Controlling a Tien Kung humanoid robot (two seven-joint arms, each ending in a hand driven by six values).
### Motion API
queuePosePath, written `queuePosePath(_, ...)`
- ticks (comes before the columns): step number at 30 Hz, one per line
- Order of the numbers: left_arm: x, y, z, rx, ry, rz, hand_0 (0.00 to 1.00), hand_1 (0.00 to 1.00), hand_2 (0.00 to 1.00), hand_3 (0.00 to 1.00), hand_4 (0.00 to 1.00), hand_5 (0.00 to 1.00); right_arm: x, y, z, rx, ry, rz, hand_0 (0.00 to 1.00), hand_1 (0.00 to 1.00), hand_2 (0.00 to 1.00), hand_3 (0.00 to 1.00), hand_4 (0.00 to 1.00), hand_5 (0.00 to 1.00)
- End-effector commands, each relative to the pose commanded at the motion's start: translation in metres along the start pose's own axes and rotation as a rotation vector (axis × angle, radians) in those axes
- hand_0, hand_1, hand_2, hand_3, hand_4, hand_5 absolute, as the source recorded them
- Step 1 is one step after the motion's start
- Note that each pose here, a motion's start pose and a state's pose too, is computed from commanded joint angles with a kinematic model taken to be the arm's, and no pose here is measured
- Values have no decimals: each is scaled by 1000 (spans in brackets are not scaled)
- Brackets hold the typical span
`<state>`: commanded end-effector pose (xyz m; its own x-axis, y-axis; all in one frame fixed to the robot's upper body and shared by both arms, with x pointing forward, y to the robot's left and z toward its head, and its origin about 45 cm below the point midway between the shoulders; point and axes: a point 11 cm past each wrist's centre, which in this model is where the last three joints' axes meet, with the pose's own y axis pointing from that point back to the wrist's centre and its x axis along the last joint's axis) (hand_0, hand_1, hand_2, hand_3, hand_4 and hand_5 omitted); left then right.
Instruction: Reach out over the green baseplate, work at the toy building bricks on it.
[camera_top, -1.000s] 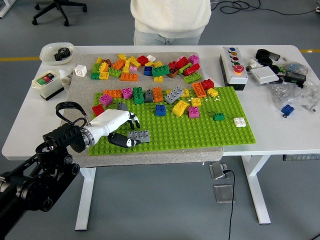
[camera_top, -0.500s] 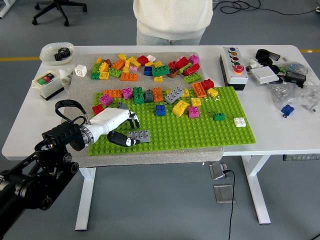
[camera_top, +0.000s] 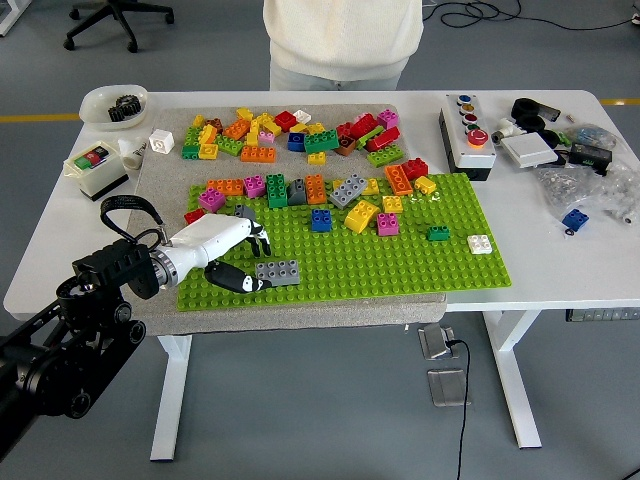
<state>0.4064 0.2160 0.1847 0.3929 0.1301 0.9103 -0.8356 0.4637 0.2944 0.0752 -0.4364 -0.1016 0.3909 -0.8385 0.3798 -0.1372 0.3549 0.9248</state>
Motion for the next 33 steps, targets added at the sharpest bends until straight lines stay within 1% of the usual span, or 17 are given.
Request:
queuePosePath(11, 6, 7, -13, 12, -33, -1, 789, 695, 568, 564, 856, 379, -1, 0, 0, -3, 2, -2, 729, 610, 616, 520, 714, 525)
queuePosePath(19, 5, 9, -20, 20, -61, -4, 788, 694, 563, 559, 850, 369, -1, 0, 0, -4, 4, -3, 730, 609, 615, 519, 713, 525)
queuePosePath(27, 1, 8, -24, 27, -61, 4, 790, 695, 563, 559, 851, 369, -2, 0, -1, -2, 3, -4, 729, 609, 615, 519, 713, 526)
queuePosePath(33, 4, 4, -21, 25, -53, 18, 790, 694, 563, 559, 856, 361, -2, 0, -2, 1, 3, -4, 729, 609, 615, 519, 713, 526)
